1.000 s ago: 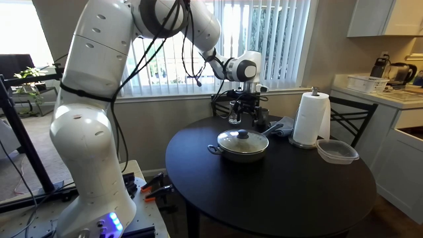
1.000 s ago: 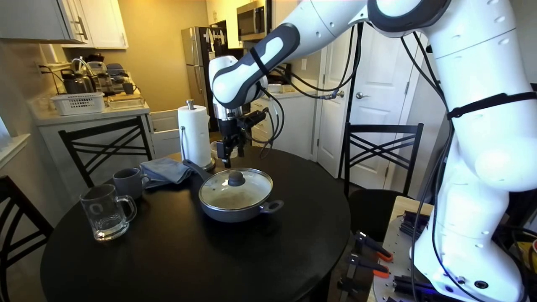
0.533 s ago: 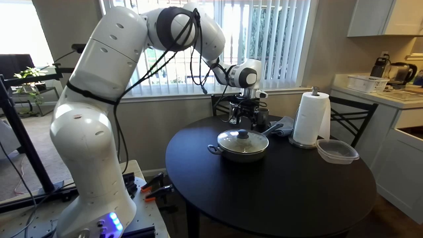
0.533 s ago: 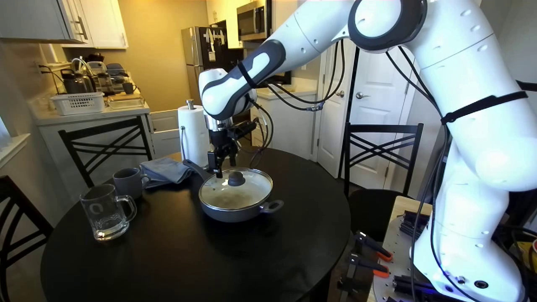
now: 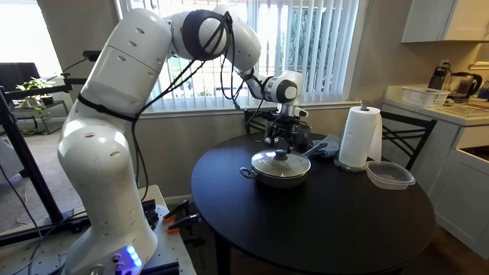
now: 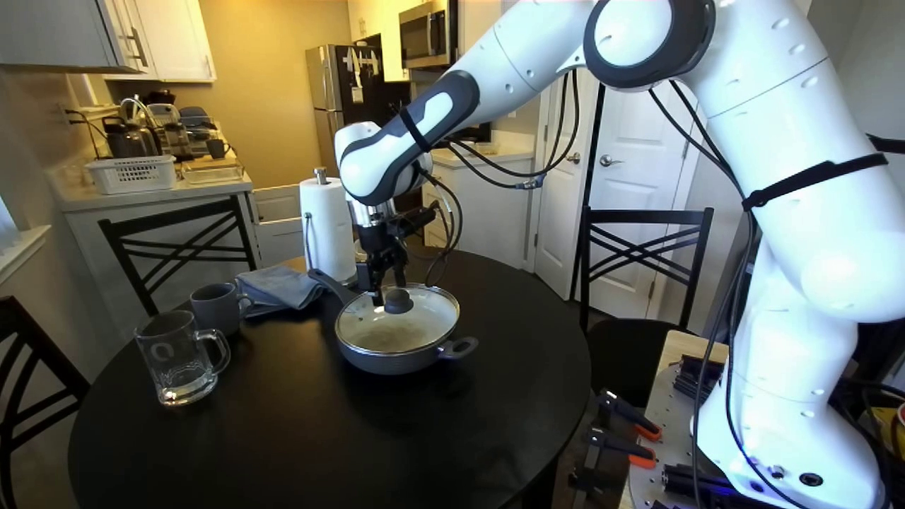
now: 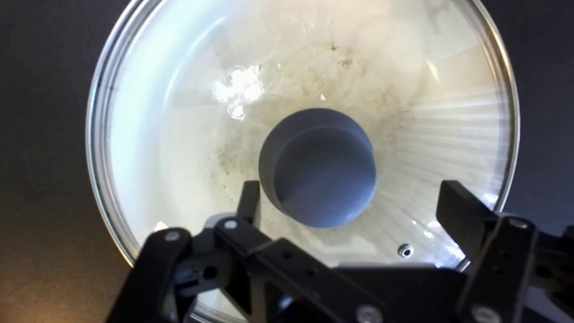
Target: Take the lid off of the pot
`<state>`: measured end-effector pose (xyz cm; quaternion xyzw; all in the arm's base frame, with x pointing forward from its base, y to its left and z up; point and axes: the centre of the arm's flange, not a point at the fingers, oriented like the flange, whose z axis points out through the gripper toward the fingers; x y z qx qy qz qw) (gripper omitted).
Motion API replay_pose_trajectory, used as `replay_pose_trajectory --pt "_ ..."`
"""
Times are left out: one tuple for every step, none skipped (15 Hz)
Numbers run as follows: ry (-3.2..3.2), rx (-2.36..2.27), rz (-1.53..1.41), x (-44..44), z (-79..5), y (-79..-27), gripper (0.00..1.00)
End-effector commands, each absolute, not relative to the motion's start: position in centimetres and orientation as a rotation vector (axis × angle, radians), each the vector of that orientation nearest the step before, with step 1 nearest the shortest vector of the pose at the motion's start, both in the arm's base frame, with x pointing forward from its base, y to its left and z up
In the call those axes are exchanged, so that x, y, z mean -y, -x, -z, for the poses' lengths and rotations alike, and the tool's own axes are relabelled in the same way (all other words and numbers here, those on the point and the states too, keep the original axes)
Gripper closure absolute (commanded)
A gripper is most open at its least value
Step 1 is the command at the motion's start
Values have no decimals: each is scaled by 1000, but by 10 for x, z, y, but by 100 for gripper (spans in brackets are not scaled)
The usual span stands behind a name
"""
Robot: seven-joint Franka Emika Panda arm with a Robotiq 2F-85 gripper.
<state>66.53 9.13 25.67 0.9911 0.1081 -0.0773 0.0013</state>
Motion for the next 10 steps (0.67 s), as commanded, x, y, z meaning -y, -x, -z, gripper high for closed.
replay_pose_trajectory --pt "-3128 -292 273 -87 -255 -658 0" --pt "-3130 -280 277 -85 -253 -657 0" --pt "-3132 -272 279 -83 -251 -656 0" --pt "-3133 -266 280 -82 -250 -656 0" --pt "-3133 -260 283 -80 -248 -655 0" --pt "-3133 -255 286 -78 -247 -655 0" --pt "-3133 -251 286 -78 -246 -656 0" --pt "-3134 -249 284 -77 -245 -657 0" --pt "-3137 -246 278 -78 -245 -658 0" --pt "-3137 -244 274 -78 -245 -659 0"
